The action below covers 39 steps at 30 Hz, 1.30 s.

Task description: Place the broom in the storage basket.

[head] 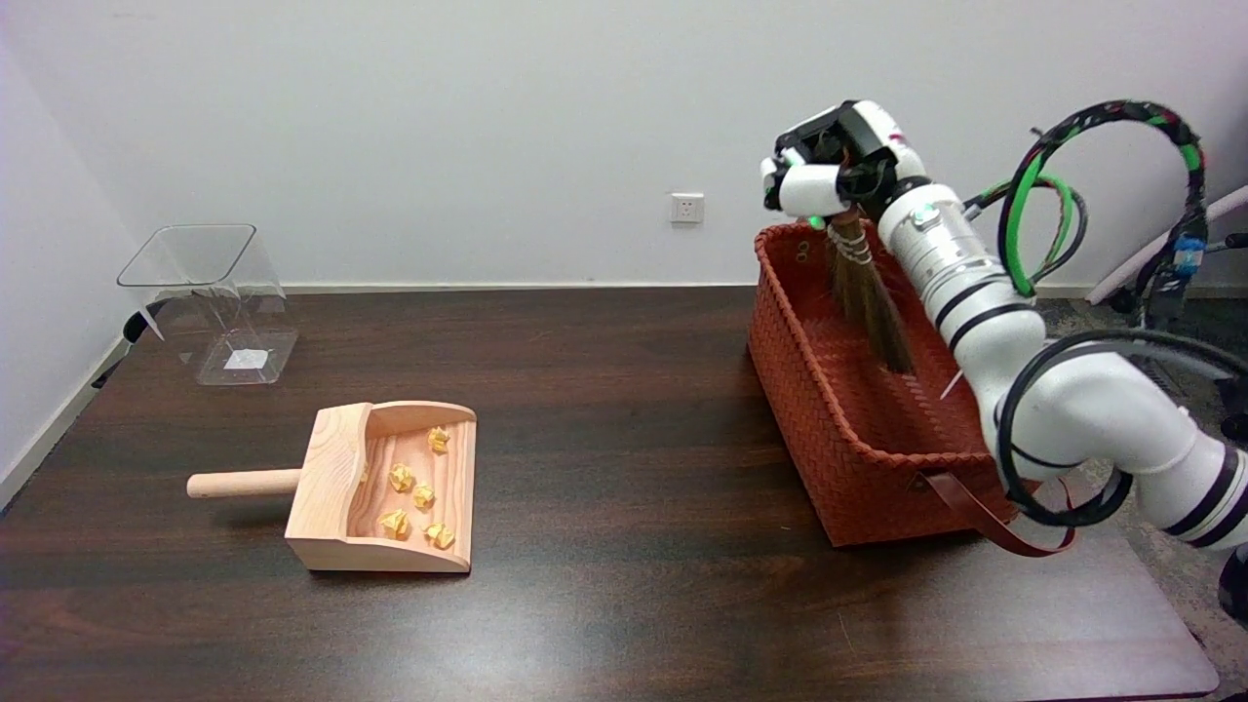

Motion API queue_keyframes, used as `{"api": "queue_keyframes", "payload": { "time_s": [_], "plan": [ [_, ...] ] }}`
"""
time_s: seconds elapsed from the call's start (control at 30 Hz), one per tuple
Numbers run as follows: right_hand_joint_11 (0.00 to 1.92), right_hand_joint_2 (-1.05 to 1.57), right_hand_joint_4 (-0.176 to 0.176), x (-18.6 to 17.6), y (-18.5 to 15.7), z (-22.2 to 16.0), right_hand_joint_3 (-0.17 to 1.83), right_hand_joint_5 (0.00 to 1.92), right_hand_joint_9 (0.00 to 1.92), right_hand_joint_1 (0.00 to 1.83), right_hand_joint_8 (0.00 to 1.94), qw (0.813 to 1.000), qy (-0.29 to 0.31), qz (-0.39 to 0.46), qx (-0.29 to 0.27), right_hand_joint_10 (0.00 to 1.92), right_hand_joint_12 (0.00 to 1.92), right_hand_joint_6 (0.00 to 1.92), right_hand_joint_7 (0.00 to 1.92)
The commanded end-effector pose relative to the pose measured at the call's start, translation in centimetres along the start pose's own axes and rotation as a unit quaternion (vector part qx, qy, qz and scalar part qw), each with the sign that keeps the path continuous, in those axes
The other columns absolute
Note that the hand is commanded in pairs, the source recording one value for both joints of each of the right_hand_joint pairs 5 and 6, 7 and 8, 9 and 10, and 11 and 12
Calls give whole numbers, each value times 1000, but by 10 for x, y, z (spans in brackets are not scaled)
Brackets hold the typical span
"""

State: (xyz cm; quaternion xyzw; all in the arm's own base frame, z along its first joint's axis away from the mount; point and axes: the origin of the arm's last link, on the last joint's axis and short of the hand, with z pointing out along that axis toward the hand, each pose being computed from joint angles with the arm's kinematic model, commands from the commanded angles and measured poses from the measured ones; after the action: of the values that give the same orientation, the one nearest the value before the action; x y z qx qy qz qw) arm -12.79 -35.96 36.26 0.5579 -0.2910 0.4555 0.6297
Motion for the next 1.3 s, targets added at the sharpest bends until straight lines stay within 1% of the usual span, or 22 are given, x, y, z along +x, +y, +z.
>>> {"api": "queue_keyframes", "payload": {
  "time_s": [0.03,0.3,0.53,1.3],
  "plan": [
    [1920,671,0,-37,18,-23,1108,1920,1920,1327,1920,999,-35,20,-17,1920,1920,1920,1920],
    [1920,679,0,-39,27,-31,1108,1920,1920,1326,1920,999,-26,15,-23,1920,1920,1920,1920],
    [1920,684,0,-36,41,-40,1106,1920,1920,1330,1920,999,-17,9,-42,1920,1920,1920,1920],
    [1920,672,0,-37,55,-43,1097,1920,1920,1332,1920,998,-15,2,-61,1920,1920,1920,1920]
  ]
}}
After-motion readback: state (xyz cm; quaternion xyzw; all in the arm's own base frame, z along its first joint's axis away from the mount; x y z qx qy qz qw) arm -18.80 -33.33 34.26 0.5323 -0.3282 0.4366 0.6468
